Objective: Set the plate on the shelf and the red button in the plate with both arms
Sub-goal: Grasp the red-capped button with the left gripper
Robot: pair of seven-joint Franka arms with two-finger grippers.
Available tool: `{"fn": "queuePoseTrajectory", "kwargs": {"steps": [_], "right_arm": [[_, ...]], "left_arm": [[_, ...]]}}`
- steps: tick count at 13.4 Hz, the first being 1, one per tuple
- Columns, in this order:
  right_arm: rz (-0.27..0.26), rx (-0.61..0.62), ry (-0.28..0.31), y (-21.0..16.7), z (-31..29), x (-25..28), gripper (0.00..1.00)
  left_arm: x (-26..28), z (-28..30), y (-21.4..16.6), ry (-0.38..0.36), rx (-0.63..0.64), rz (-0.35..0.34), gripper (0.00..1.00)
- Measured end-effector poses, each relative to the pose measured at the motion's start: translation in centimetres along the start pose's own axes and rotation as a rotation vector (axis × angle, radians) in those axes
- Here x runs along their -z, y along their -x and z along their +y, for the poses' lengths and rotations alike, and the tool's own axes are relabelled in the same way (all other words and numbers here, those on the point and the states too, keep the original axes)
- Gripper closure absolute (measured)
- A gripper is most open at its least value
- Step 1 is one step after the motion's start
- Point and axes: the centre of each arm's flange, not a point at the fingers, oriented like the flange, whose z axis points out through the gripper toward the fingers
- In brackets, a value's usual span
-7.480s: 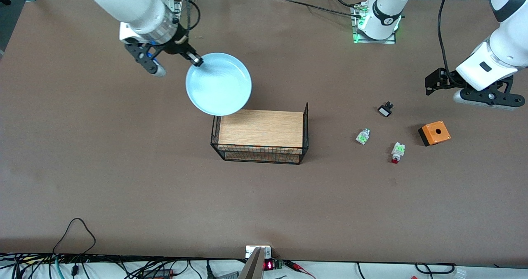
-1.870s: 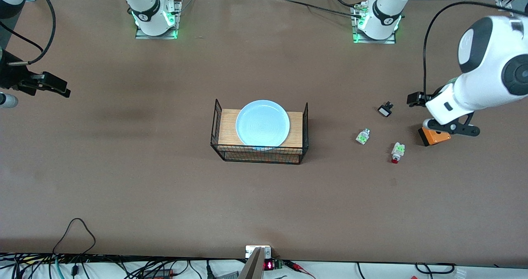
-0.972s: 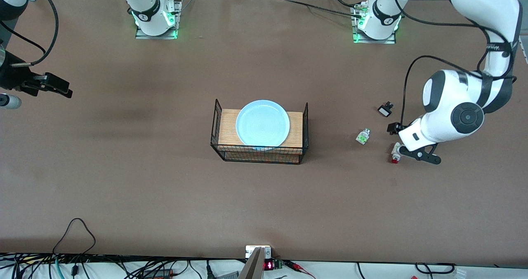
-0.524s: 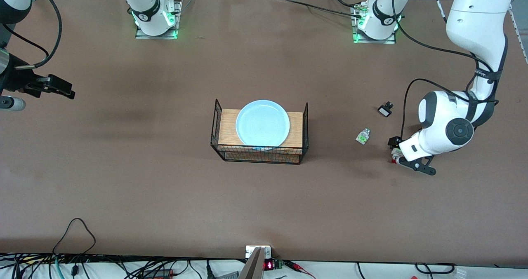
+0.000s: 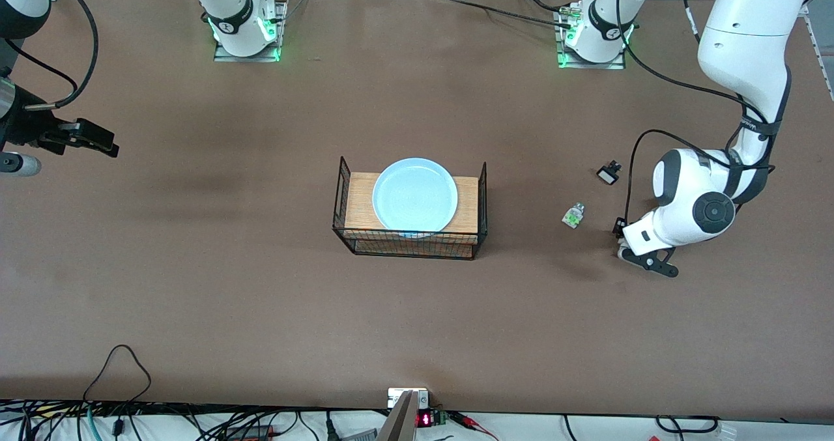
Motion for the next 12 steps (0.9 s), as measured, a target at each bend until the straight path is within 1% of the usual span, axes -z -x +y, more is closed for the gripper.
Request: {"fn": "queuePoseTrajectory", "kwargs": {"steps": [4, 6, 9, 12], "right_arm": [[0.000, 0.000, 0.000, 0.0, 0.0, 0.0, 0.00], [0.000, 0.000, 0.000, 0.0, 0.0, 0.0, 0.00], [0.000, 0.000, 0.000, 0.0, 0.0, 0.0, 0.00], [0.000, 0.000, 0.000, 0.0, 0.0, 0.0, 0.00]], "left_arm": [[0.5, -0.1, -0.1, -0.002, 0.000, 0.004, 0.59], [2.8, -0.2, -0.3, 0.000, 0.001, -0.008, 0.59], [10.4, 0.5, -0.3, 0.017, -0.009, -0.064, 0.59], [19.0, 2.6, -0.1, 0.028, -0.038, -0.095, 0.59]]}}
